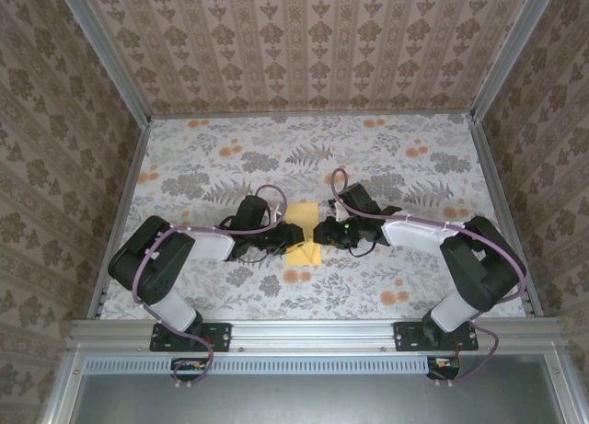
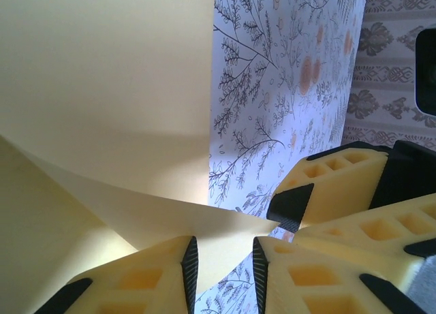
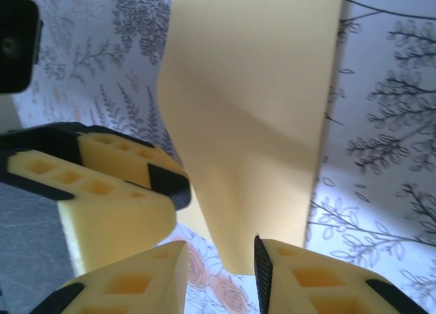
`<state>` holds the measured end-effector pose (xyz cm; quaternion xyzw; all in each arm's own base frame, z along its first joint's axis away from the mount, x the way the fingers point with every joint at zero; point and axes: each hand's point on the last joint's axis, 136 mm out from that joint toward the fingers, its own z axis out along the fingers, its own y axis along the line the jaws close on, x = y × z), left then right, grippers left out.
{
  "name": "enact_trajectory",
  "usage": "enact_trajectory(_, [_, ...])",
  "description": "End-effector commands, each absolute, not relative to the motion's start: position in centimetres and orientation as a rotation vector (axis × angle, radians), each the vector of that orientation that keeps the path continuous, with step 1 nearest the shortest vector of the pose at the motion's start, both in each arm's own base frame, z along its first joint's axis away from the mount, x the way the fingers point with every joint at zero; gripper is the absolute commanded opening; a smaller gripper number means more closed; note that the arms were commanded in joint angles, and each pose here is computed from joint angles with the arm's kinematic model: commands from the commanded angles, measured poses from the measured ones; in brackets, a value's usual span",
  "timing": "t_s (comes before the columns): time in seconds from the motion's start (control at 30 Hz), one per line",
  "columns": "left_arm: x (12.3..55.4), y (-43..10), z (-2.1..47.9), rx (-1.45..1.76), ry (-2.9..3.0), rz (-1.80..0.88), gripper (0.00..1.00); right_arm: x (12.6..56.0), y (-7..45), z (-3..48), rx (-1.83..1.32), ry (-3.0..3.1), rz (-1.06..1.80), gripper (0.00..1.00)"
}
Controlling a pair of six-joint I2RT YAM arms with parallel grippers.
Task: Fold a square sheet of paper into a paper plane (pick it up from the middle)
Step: Fold the triangle a second time at the center of the table.
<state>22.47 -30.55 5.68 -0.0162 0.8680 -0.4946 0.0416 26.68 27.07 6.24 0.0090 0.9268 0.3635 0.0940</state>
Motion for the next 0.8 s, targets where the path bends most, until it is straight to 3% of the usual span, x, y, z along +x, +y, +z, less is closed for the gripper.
enact_trajectory(0.0, [22.9, -30.5, 5.6, -0.061, 2.658, -1.500, 0.29, 26.8, 28.2, 6.4, 0.019, 2.729, 1.171, 0.32])
enact_trajectory(0.23, [22.9, -30.5, 5.6, -0.063, 2.657, -1.501, 0.29, 27.0, 28.4, 5.7, 0.021, 2.739, 1.173, 0.26])
enact_trajectory(0.53, [23.2, -30.5, 6.3, -0.067, 2.634, -1.534, 0.28, 27.7, 27.9, 5.3, -0.013, 2.756, 1.086, 0.06])
enact_trajectory(0.77, [23.6, -31.4, 7.2, 0.003, 2.625, -1.568, 0.27, 28.1, 27.2, 4.9, -0.075, 2.758, 1.028, 0.05])
